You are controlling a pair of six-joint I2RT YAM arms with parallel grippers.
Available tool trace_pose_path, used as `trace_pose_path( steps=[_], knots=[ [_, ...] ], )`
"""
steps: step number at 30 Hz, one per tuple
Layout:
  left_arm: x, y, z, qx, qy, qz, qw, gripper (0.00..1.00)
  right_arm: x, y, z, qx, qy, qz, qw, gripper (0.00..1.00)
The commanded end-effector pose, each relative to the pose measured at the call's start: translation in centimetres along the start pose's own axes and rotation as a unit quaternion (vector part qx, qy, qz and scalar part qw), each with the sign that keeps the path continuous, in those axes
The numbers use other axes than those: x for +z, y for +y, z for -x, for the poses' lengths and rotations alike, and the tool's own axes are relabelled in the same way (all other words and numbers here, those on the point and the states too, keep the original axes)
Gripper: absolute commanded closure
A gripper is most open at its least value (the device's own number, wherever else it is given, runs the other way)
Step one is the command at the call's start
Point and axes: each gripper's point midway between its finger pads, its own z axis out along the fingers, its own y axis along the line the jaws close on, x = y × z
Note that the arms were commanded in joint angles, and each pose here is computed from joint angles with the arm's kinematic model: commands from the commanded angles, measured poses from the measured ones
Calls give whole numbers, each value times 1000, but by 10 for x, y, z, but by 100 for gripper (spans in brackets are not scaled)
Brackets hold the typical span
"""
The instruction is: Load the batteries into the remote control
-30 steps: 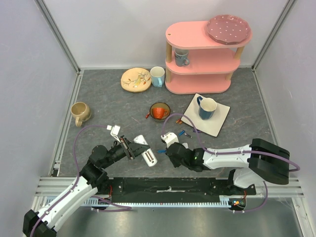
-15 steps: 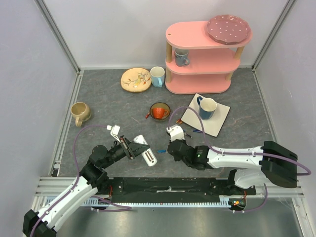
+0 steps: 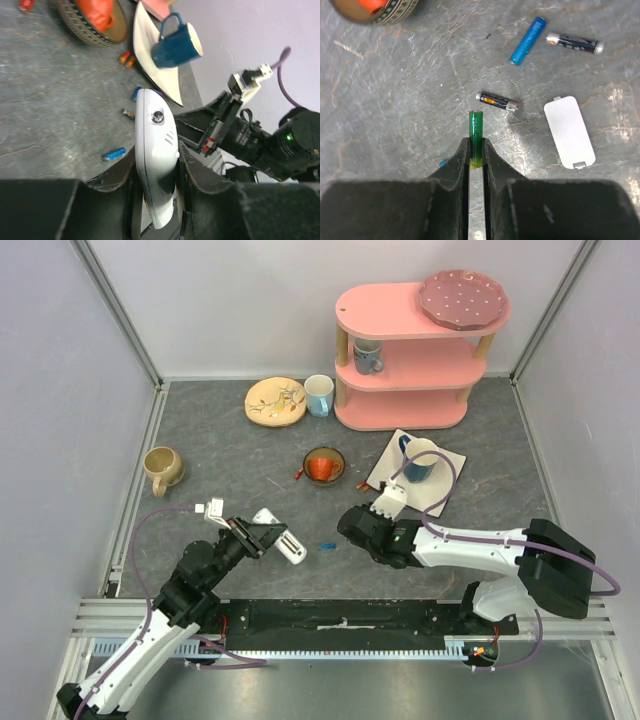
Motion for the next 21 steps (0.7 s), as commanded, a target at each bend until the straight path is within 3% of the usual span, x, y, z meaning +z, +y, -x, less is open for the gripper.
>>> trace_pose_path(
  steps=[1, 11, 21],
  knots=[
    [-3, 38, 10, -24, -48, 84, 995, 98, 4, 0, 26, 171, -57, -33, 983, 100],
    [-7, 46, 10, -41, -53, 105, 992, 98, 13, -32, -5, 202, -16, -147, 968, 100],
    [-6, 47, 5, -49, -44, 101, 993, 98, 15, -37, -16, 197, -4, -159, 967, 100]
  ],
)
